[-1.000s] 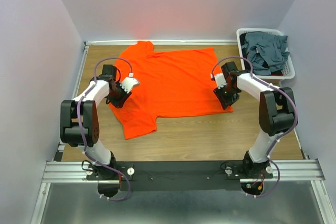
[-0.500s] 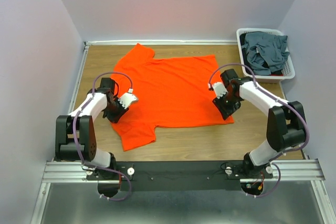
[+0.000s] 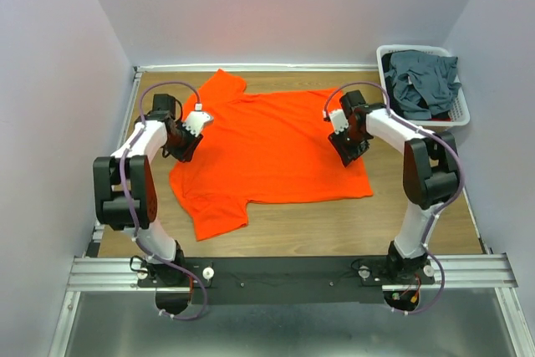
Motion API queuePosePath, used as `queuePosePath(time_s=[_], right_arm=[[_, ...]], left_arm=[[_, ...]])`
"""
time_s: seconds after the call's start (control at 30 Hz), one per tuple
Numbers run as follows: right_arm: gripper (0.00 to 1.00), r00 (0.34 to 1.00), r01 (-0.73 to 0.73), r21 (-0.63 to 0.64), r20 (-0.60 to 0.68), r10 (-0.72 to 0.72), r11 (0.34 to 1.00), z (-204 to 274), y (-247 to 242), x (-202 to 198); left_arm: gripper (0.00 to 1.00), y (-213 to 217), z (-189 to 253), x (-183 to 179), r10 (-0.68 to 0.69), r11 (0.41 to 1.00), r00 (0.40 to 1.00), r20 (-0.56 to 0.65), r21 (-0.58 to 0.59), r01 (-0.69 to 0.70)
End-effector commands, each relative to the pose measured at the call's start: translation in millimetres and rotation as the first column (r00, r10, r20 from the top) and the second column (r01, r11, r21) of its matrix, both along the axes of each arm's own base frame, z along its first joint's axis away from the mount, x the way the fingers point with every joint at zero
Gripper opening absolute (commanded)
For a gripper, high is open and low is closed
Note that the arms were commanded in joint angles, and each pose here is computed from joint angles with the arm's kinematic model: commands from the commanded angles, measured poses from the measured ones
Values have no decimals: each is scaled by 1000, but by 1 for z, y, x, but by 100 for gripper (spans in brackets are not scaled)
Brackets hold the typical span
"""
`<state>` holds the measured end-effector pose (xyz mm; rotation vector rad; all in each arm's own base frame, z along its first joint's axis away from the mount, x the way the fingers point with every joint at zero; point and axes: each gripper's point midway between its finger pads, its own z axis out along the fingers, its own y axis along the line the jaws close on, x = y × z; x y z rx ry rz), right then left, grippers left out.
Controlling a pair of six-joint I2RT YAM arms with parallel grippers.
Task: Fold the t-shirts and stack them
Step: Flatten the tshirt out
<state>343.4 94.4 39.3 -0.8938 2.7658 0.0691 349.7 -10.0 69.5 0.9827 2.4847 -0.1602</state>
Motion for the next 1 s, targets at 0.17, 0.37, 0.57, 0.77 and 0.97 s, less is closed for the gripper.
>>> queuePosePath(time_s=[0.17,0.37,0.57,0.77,0.97], right_arm=[[49,999,34,-53,-27,-36,998,-29,-13,-7],[48,995,22,-40,-95,-26,999,-38,-18,-49],[52,1000,18,89,16,-19,996,10,4,-27],[71,955,55,184,276,-106,981,98,7,76],[71,909,139,200,362,-205,970,112,-18,158]], left_arm=[[39,22,-40,-3,115,992,991,-73,-42,-118],[39,33,-51,-36,110,993,984,-140,-21,-114],[42,19,-11,-29,37,995,997,-73,-95,-44],[58,-2,80,51,27,966,989,147,-260,12],[67,1,130,154,115,938,955,274,-348,-13]])
